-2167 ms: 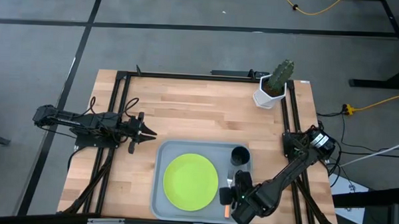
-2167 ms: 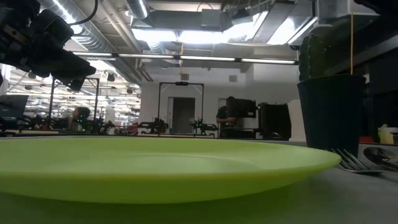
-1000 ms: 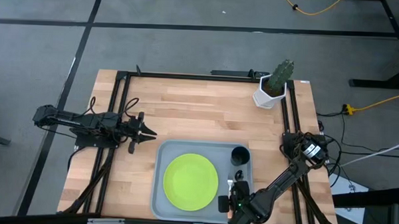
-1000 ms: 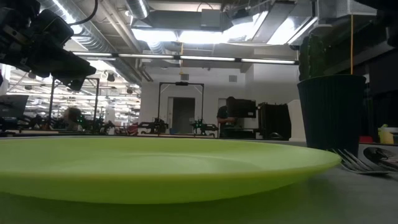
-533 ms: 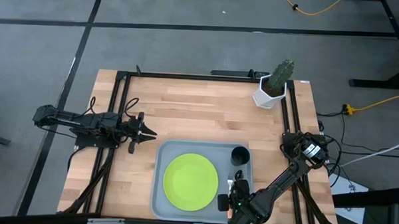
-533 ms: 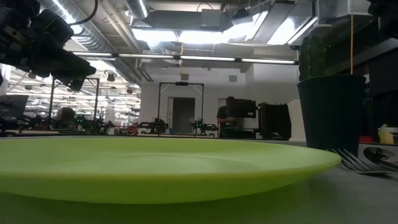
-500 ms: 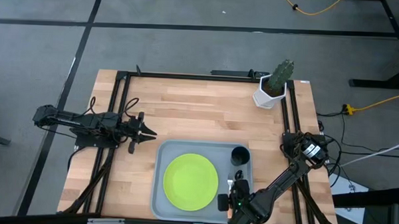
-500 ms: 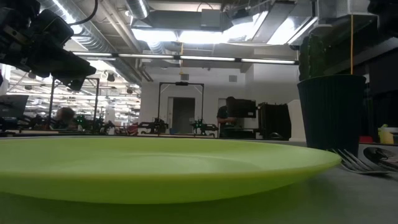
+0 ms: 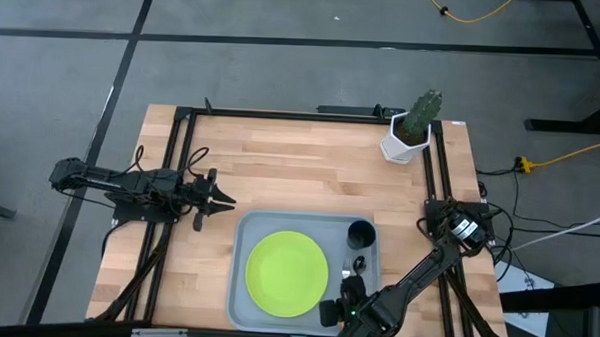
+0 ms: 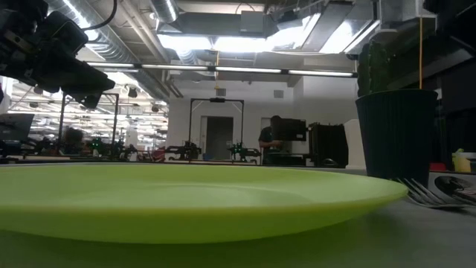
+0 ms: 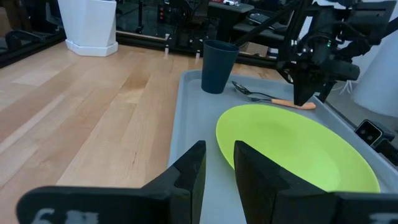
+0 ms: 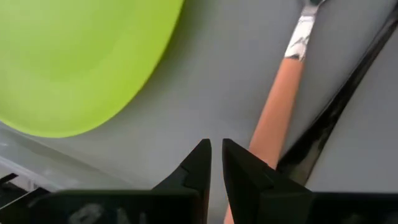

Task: Pick and place plate/cup/fork/spoon on tray
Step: Adjust the orange fork

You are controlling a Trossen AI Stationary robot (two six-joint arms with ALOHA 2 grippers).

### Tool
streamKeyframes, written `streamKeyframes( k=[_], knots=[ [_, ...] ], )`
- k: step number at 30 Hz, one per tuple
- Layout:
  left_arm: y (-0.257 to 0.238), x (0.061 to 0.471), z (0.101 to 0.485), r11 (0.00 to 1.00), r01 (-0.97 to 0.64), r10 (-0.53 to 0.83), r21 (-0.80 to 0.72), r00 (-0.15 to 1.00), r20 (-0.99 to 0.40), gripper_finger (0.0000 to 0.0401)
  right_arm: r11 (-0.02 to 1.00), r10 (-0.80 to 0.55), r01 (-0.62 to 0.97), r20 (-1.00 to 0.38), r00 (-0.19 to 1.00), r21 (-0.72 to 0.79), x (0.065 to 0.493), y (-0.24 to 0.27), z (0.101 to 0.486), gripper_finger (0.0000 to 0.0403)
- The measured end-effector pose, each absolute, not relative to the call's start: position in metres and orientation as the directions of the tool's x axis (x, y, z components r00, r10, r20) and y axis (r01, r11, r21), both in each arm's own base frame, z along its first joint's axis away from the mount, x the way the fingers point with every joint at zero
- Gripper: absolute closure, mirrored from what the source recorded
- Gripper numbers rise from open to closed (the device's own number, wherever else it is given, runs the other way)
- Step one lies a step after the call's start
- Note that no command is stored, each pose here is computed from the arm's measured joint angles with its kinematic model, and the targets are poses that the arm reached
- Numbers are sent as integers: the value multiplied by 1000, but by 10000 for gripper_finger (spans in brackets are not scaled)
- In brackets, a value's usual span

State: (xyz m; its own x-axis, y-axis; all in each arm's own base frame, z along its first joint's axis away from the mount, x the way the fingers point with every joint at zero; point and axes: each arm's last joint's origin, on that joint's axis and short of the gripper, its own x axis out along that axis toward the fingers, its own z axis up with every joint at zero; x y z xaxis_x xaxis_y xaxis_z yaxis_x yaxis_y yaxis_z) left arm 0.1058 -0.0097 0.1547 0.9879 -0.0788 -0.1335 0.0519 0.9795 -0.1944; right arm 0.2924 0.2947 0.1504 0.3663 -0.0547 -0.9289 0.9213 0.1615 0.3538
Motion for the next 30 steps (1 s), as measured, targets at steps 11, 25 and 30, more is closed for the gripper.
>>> streamKeyframes(
  k=[11, 25, 30],
  knots=[
    [-10, 106, 155, 980, 52, -79, -194, 988, -133, 325, 136, -11, 936, -944, 329, 324, 292, 297, 146, 358],
    [-10, 106, 155, 980, 52, -79, -194, 988, -134, 324, 109, -14, 948, -953, 303, 300, 291, 296, 146, 358],
    [-10, 106, 155, 980, 52, -79, -194, 988, -134, 324, 92, -24, 950, -953, 300, 297, 289, 296, 146, 358]
  ],
)
